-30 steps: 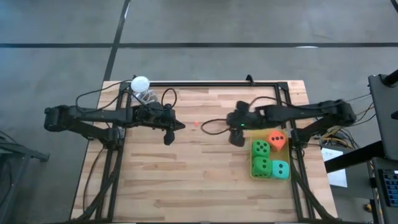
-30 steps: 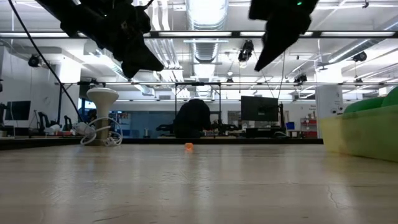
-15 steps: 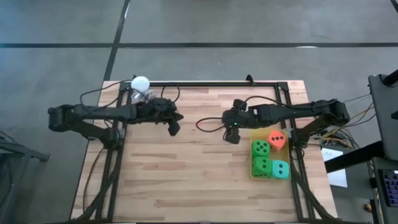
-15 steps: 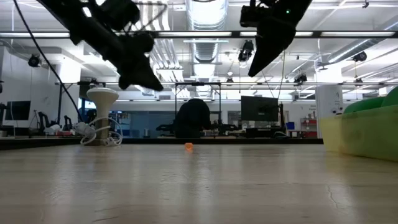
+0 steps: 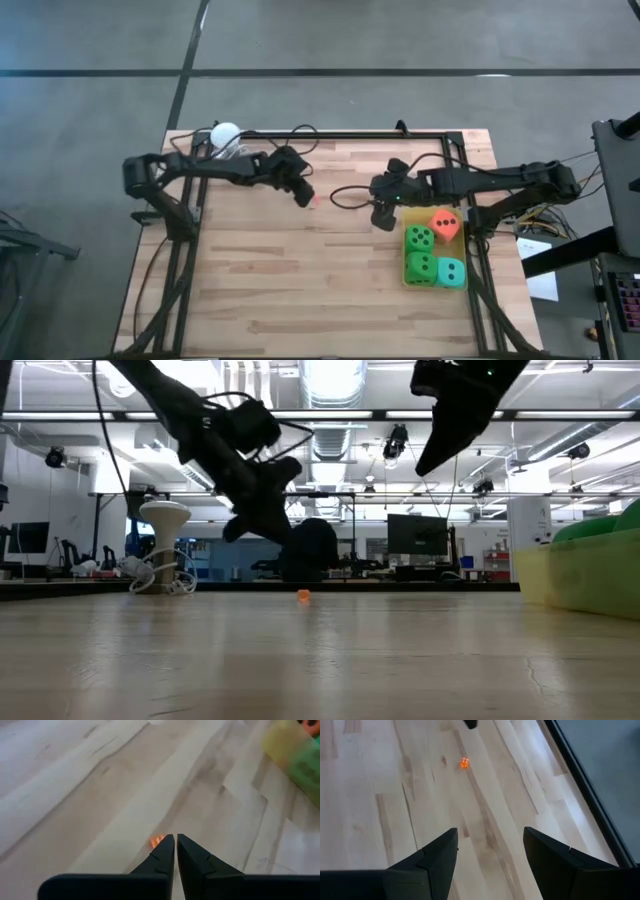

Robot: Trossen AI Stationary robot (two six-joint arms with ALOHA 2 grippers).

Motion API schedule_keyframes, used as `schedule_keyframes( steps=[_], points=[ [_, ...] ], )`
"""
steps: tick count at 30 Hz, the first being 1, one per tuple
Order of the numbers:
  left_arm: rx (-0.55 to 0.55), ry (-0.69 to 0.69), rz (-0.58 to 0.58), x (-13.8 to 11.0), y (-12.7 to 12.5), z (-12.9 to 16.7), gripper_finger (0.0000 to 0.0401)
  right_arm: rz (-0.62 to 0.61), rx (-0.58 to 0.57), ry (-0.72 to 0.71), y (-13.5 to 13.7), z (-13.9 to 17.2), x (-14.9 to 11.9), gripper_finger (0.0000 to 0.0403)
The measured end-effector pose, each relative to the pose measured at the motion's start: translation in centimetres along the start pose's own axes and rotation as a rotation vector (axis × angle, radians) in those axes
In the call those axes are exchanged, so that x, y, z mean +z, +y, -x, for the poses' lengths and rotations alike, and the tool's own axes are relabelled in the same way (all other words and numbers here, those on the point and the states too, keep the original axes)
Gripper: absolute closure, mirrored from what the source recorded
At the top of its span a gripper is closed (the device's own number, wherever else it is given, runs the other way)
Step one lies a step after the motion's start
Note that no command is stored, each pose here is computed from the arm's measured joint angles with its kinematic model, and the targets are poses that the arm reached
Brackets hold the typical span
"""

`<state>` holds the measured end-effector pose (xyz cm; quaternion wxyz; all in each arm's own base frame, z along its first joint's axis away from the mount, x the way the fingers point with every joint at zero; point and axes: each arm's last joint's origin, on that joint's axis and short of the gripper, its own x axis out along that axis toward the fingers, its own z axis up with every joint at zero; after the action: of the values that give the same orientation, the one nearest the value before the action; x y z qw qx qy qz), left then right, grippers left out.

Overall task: Pick & Place Dice
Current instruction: Put the small orange dice into the yellow bin

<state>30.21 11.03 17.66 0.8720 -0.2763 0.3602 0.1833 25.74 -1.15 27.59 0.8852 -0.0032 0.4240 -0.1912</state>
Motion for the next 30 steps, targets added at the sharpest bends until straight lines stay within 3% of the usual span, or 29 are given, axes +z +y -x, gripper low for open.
schedule_keyframes(
  steps=[5,9,30],
  points=[
    [0.045,0.099,0.010,0.3,0.0,-0.9,0.0375,0.006,-0.002,0.017,0.0,-0.5,-0.9,0.0181],
    [0.142,0.126,0.033,0.0,0.5,-0.9,0.0376,0.019,-0.003,0.026,0.1,-0.7,-1.1,0.0181],
    [0.186,0.166,0.077,-0.8,0.6,-3.4,0.0376,0.037,0.005,-0.010,0.2,-0.8,-0.7,0.0181]
  ],
)
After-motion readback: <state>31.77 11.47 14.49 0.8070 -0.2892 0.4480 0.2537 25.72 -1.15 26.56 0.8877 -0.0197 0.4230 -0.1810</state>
